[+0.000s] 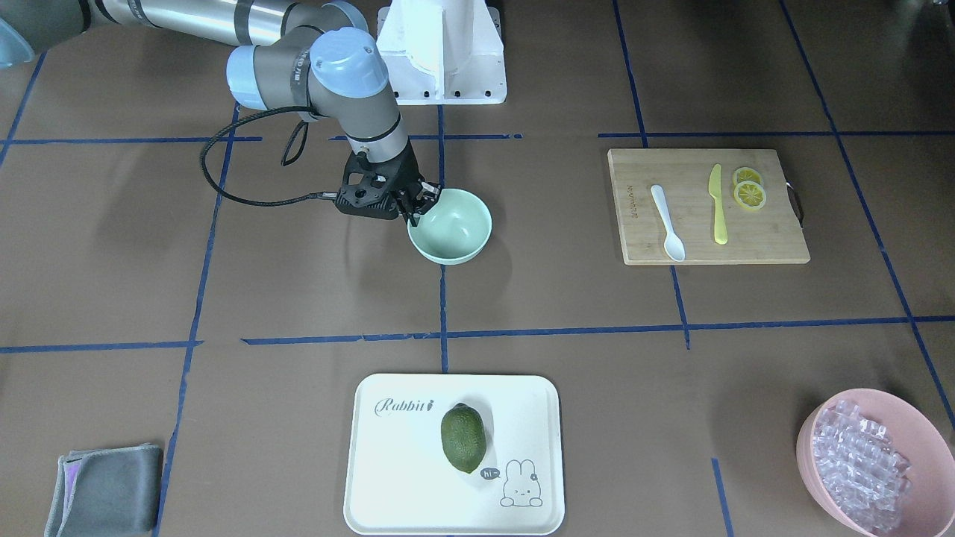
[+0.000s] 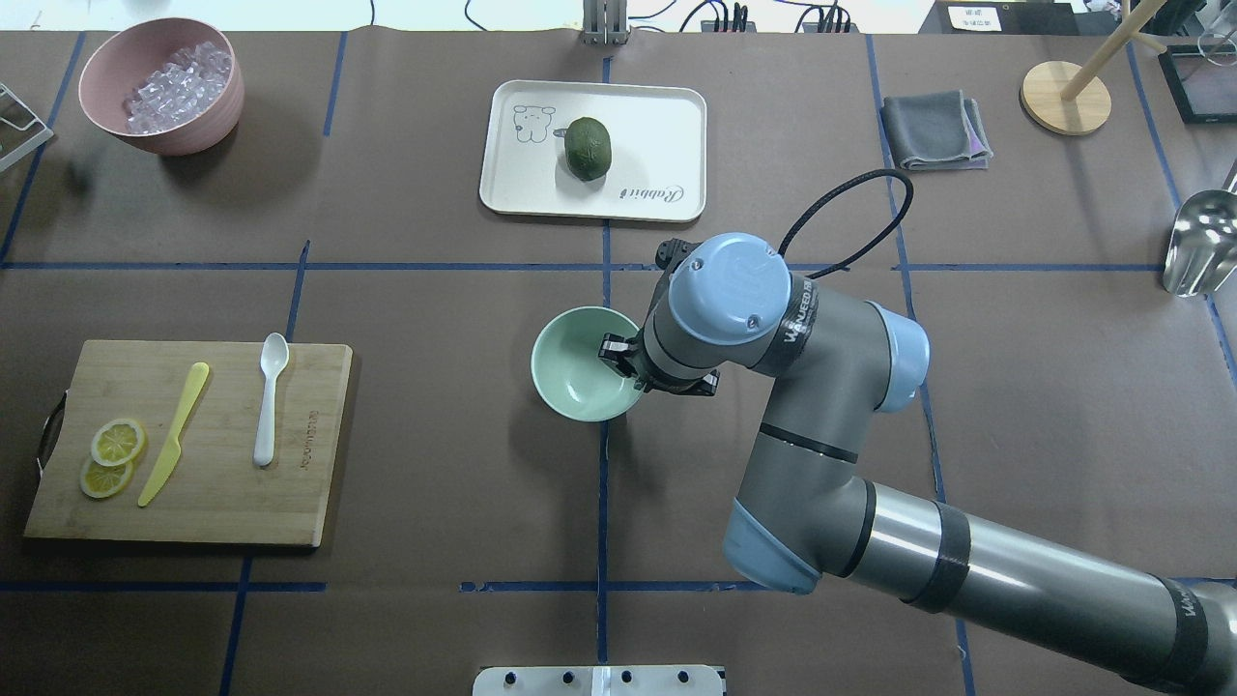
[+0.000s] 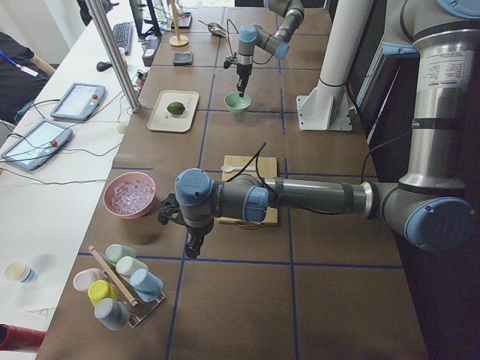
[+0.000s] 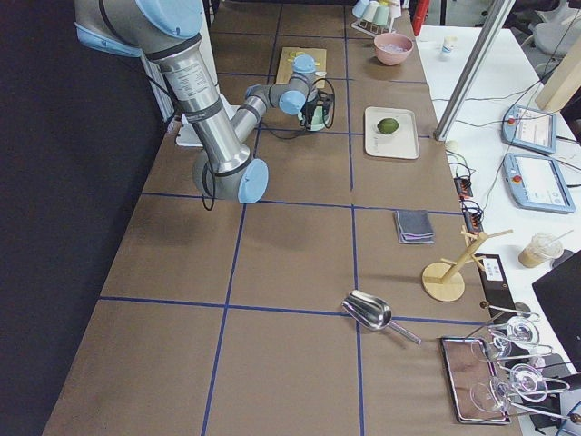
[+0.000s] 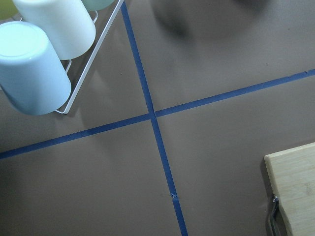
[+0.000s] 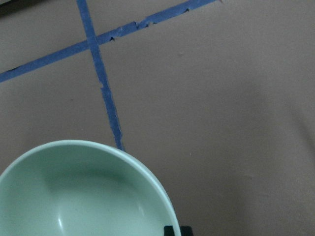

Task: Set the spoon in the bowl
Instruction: 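Lower the pale green bowl onto the table and open the right gripper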

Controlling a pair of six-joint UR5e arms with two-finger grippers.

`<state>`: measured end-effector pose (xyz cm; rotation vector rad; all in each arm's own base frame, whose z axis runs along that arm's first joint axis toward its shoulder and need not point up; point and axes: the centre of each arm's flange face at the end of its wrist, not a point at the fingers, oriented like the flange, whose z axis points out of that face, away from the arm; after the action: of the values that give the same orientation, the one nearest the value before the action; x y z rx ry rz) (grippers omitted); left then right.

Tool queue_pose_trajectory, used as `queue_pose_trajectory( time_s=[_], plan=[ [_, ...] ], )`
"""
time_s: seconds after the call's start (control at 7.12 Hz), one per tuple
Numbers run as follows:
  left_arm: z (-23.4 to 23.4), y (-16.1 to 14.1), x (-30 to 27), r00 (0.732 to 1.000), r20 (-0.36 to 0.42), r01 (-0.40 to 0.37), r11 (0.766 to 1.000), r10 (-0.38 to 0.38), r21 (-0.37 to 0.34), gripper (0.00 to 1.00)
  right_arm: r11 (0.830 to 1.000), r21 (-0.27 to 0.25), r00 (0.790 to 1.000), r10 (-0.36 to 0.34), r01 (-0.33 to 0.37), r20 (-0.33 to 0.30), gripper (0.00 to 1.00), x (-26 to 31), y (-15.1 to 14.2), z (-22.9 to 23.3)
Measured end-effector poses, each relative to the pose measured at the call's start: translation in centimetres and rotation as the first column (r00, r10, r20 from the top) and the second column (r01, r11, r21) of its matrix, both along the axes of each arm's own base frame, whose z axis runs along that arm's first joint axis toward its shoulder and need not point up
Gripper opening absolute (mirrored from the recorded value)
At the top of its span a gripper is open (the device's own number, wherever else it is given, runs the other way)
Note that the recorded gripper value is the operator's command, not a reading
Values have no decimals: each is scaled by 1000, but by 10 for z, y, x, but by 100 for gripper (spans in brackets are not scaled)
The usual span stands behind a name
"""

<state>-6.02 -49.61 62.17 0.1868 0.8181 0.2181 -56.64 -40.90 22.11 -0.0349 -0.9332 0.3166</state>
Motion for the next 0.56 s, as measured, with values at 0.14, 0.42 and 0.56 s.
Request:
queue_pose_trajectory(
  time_s=[0.14, 0.42, 0.56],
  plan=[
    [0, 0, 0, 1000, 0, 0, 1000, 0, -1, 100, 1000, 0, 1000, -3, 3, -7, 15, -5, 4, 2],
    [2, 1, 0, 1000, 0, 0, 1000, 0, -3, 100, 1000, -1, 1000, -3, 3, -14, 100, -7, 6, 6],
    [2, 1, 0, 1000, 0, 0, 1000, 0, -4, 100, 1000, 1, 1000, 0, 0, -14, 100, -5, 5, 5]
  ],
)
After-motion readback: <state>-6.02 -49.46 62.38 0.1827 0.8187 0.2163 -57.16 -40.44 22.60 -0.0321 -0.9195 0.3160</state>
